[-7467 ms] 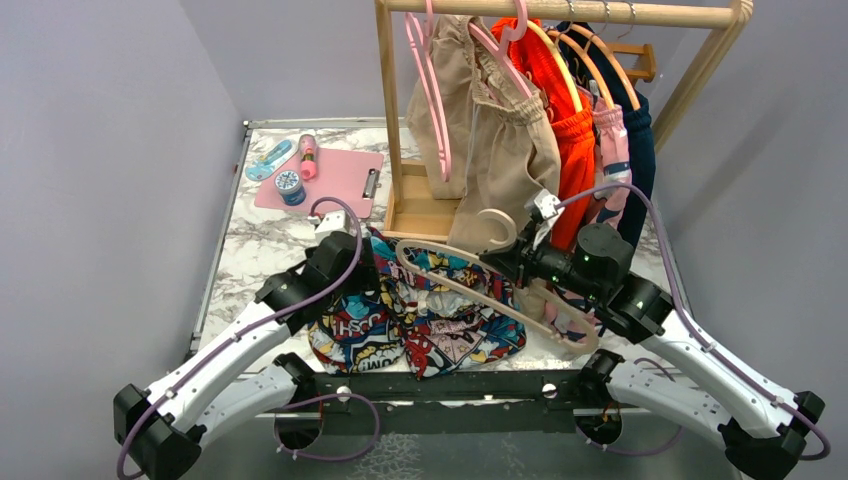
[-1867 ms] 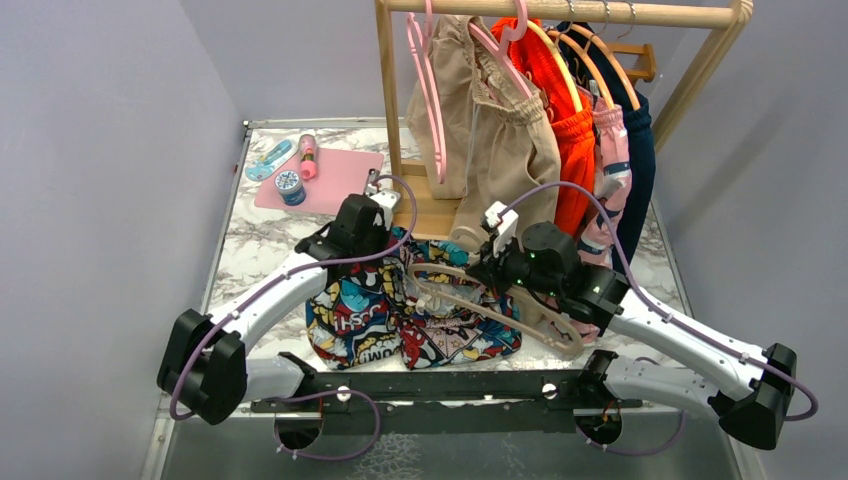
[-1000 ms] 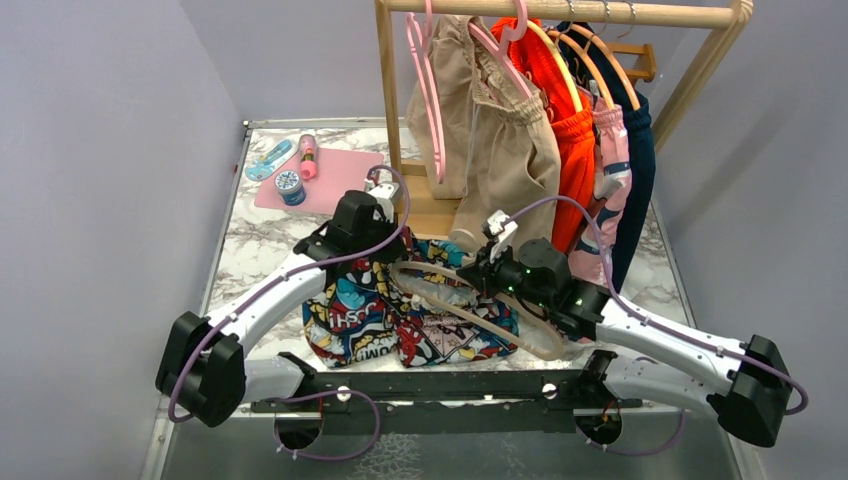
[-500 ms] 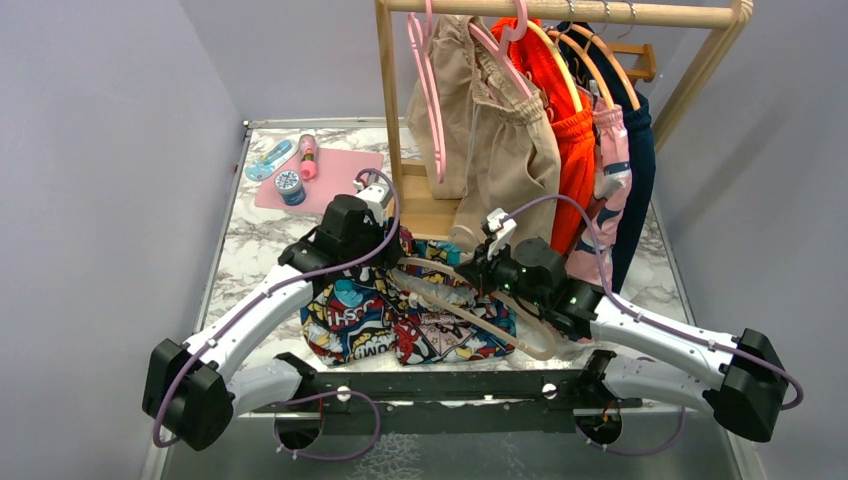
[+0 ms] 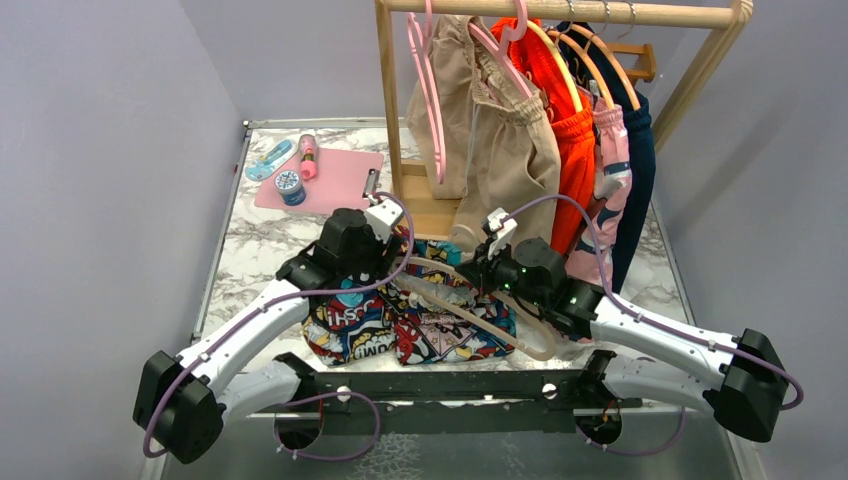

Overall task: Place the shorts on the hanger
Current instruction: Hang the shorts on the hanger.

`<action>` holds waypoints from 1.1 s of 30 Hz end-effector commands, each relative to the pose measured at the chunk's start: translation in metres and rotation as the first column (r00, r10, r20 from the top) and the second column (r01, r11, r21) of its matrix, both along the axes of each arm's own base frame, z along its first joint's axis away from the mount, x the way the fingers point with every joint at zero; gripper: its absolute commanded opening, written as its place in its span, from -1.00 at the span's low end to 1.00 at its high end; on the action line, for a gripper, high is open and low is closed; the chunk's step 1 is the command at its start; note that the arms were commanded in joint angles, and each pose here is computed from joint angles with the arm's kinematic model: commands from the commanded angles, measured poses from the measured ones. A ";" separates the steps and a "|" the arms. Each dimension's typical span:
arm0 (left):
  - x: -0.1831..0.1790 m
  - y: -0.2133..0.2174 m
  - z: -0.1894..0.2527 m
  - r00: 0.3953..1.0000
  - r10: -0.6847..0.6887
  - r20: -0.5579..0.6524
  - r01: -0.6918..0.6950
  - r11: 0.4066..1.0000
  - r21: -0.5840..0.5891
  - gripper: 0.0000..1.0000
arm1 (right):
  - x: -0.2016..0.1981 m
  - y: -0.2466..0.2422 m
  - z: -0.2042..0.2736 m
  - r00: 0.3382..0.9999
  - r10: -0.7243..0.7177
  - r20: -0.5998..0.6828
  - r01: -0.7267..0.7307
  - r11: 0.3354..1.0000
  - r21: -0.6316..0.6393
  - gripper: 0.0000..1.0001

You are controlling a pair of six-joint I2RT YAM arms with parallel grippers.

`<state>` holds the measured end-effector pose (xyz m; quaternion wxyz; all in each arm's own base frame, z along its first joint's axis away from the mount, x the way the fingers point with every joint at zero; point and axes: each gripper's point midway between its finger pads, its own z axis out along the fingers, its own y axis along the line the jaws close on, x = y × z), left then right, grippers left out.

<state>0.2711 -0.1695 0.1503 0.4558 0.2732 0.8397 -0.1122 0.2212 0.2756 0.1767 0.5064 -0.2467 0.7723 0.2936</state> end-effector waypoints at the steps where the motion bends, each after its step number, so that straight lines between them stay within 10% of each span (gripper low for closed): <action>1: 0.013 -0.009 0.009 0.983 -0.121 0.138 0.110 0.990 0.085 0.34 | 0.003 -0.002 0.002 1.000 -0.019 0.013 0.019 1.000 -0.004 -0.98; 28: 0.028 -0.021 -0.038 0.975 -0.164 0.147 0.129 0.967 0.222 0.19 | -0.008 0.004 0.010 0.999 0.045 -0.002 -0.045 0.999 0.011 -0.98; 33: 0.036 -0.014 -0.037 0.982 -0.098 0.160 0.059 0.971 0.230 -0.57 | -0.010 0.006 0.010 0.998 0.060 -0.013 -0.059 0.998 0.016 -0.98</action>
